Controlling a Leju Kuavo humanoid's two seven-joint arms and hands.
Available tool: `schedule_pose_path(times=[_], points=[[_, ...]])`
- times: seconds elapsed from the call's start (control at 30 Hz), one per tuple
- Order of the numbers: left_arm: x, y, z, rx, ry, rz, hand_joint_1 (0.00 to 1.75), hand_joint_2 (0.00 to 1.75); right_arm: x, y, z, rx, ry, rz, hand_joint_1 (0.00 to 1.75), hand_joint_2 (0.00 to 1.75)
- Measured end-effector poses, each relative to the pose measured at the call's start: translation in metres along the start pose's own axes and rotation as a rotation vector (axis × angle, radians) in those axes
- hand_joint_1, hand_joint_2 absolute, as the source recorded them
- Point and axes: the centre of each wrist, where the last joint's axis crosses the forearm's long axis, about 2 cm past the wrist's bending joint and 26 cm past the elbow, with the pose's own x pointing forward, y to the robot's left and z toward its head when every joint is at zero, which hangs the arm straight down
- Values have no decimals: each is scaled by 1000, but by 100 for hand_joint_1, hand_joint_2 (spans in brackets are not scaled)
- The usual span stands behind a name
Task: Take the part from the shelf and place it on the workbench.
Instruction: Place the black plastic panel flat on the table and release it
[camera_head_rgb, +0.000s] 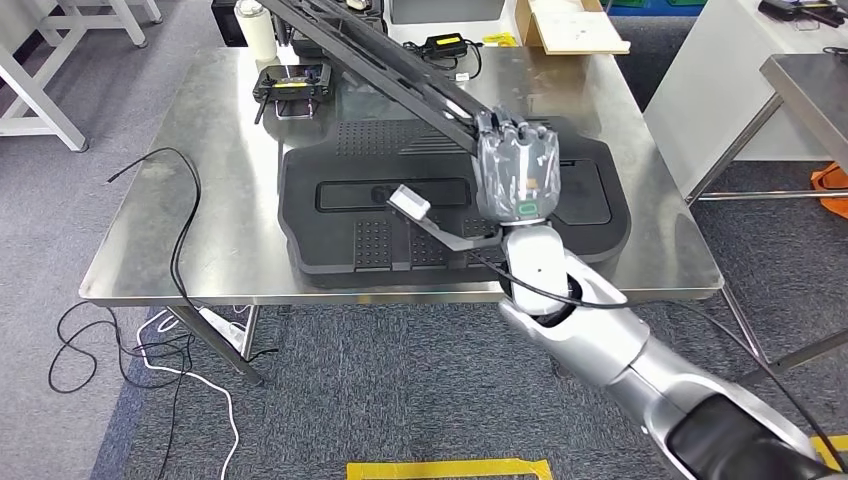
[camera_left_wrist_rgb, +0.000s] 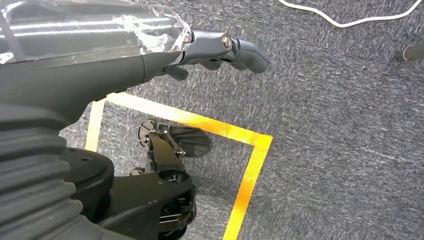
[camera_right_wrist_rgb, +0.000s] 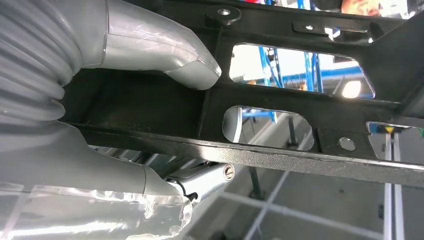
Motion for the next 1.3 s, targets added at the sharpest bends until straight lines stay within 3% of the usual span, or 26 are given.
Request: schedule_pose_path(times=[0.33, 0.63, 1.3], points=[[1, -3, 1, -10, 10, 5, 0, 0, 9, 12, -26, 15, -42, 120, 175, 175], [1, -4, 1, -17, 11, 8, 0, 0, 6, 22, -37, 125, -35, 243, 175, 175], [1, -4, 1, -31, 20, 15, 0, 0, -42, 51, -43, 377, 67, 374, 175, 175]])
